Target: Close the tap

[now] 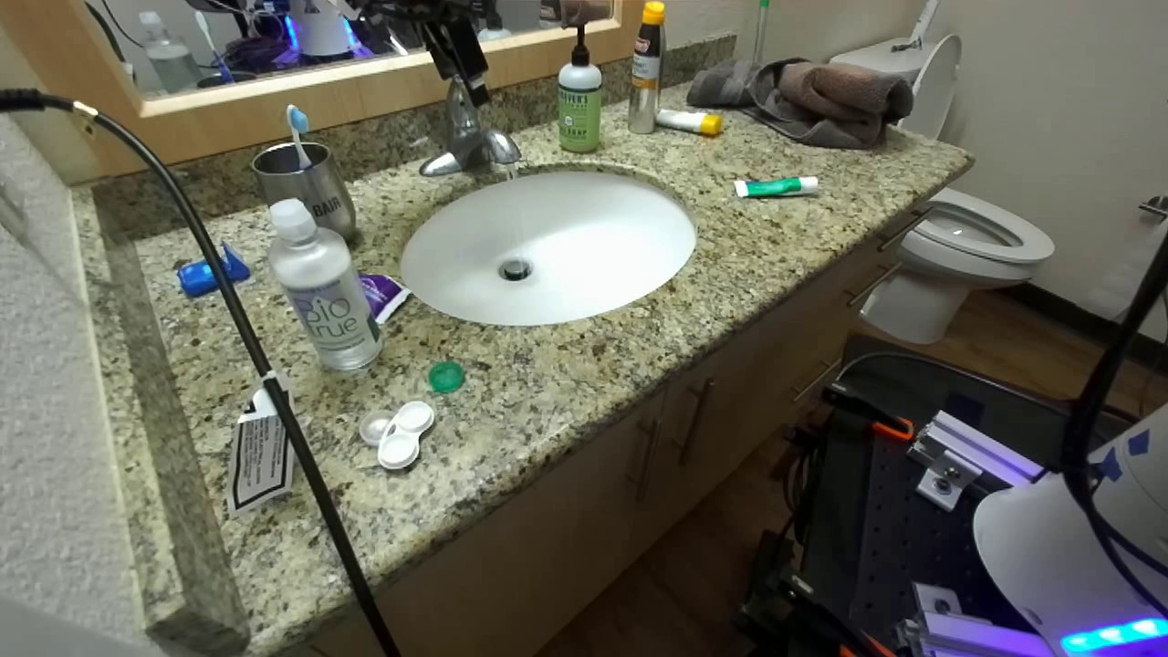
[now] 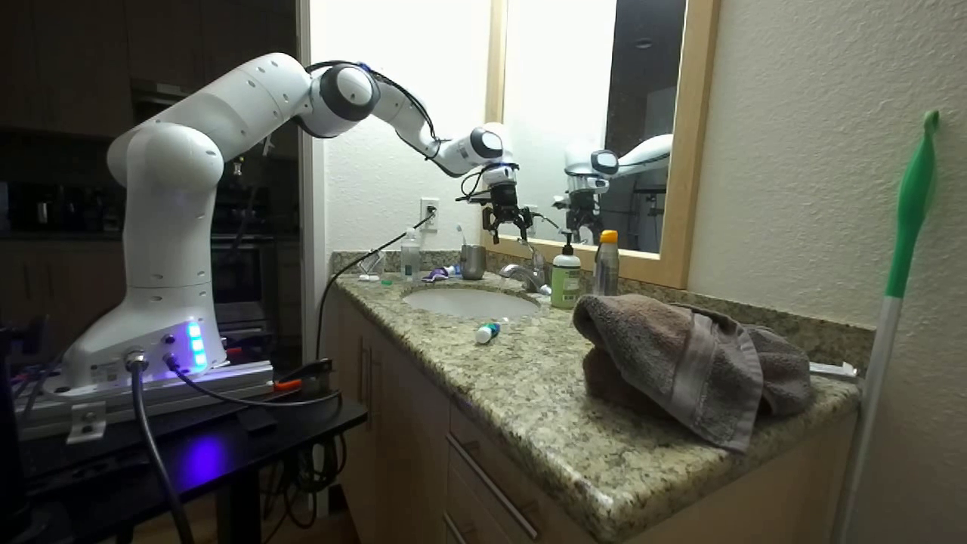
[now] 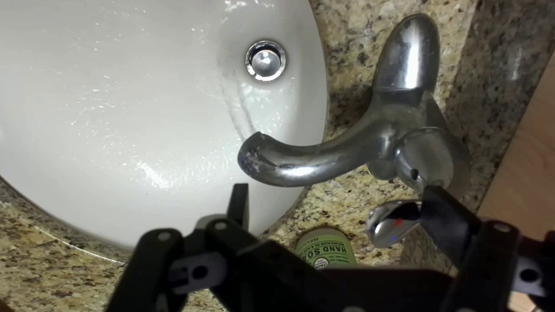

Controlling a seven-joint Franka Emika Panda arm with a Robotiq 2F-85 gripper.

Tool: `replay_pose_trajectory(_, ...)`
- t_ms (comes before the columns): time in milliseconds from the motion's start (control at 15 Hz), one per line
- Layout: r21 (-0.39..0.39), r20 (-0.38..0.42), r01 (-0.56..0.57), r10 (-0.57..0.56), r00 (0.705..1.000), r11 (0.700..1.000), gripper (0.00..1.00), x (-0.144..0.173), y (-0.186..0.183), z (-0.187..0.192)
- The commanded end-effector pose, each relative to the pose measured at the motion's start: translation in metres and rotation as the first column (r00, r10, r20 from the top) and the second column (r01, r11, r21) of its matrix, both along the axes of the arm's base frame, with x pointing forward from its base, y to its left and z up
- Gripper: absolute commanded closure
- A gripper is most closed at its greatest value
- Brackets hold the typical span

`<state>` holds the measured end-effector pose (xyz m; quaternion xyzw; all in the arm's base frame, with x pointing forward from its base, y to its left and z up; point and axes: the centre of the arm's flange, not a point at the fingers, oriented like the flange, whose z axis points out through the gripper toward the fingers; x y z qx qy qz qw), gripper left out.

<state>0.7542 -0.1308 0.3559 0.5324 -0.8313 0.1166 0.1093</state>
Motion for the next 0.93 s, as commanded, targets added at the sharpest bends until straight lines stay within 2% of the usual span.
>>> replay_pose_trajectory(0, 0.000, 0.000, 0.000, 0.000, 1.000, 1.000, 0.00, 0.000, 0.000, 0.000)
replay_pose_trajectory(67, 0.007, -0.027, 0.007, -0.007, 1.000, 1.000, 0.00, 0.003, -0.004, -0.007)
replay_pose_trajectory(133, -0.028, -0.104, 0.059, -0.062, 0.993, 0.998, 0.00, 0.010, -0.014, -0.028)
replay_pose_trajectory(200, -0.038, -0.145, 0.083, -0.087, 0.986, 0.996, 0.00, 0.012, -0.028, -0.052)
replay_pose_trajectory(333, -0.050, -0.227, 0.110, -0.118, 0.967, 0.993, 0.00, 0.005, -0.040, -0.076)
replay_pose_trajectory(467, -0.061, -0.257, 0.119, -0.131, 0.958, 0.991, 0.00, 0.009, -0.038, -0.071)
replay_pose_trajectory(600, -0.061, -0.276, 0.123, -0.135, 0.951, 0.990, 0.00, 0.011, -0.033, -0.069)
replay_pose_trajectory(667, -0.050, -0.150, 0.075, -0.082, 0.985, 0.996, 0.00, -0.001, -0.008, -0.025)
replay_pose_trajectory(867, -0.057, -0.160, 0.080, -0.088, 0.983, 0.995, 0.00, 0.001, -0.007, -0.026)
